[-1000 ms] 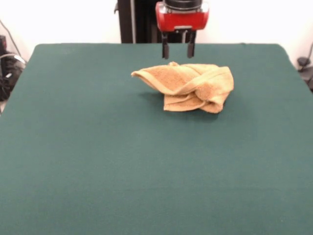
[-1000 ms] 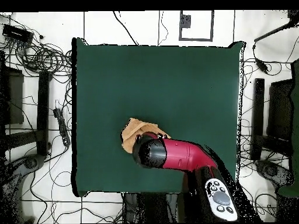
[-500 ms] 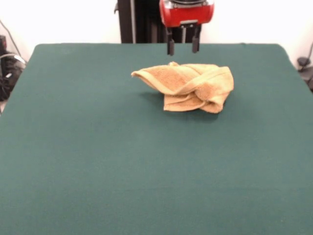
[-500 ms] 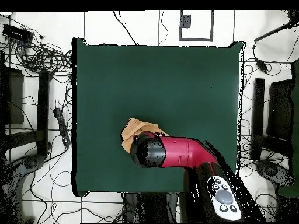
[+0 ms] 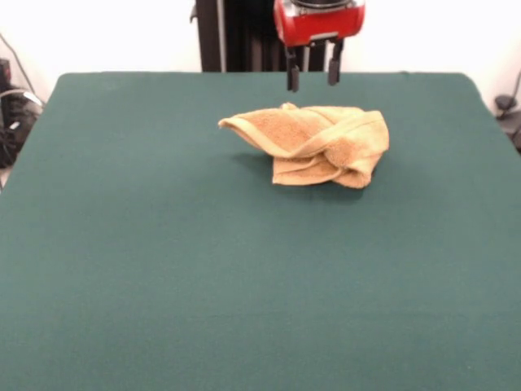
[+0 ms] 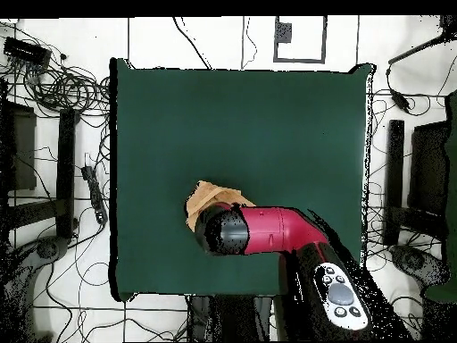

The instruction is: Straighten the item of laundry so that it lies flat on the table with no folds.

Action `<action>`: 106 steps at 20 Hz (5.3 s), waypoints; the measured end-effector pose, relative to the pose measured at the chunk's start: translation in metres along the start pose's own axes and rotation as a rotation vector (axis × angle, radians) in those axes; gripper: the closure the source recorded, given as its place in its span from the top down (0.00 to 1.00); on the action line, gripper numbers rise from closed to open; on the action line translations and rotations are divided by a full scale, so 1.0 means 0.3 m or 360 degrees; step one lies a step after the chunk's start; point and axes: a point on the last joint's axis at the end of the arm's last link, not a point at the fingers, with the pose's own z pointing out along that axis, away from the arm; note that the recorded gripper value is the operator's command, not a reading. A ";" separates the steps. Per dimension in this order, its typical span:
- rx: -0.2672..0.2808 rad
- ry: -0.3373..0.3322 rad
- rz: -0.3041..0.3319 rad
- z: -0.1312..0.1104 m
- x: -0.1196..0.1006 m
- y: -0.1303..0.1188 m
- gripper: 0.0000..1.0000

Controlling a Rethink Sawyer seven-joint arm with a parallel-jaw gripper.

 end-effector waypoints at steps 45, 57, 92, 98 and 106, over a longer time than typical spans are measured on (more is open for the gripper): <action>0.0064 -0.0032 -0.0224 -0.045 -0.069 -0.114 1.00; 0.0043 -0.0041 -0.0269 -0.062 -0.110 -0.085 1.00; -0.0027 -0.0006 -0.0355 -0.057 -0.156 -0.009 1.00; -0.0019 0.0038 -0.0401 -0.027 -0.133 -0.009 1.00; -0.0015 0.0080 -0.0462 -0.026 -0.124 0.001 1.00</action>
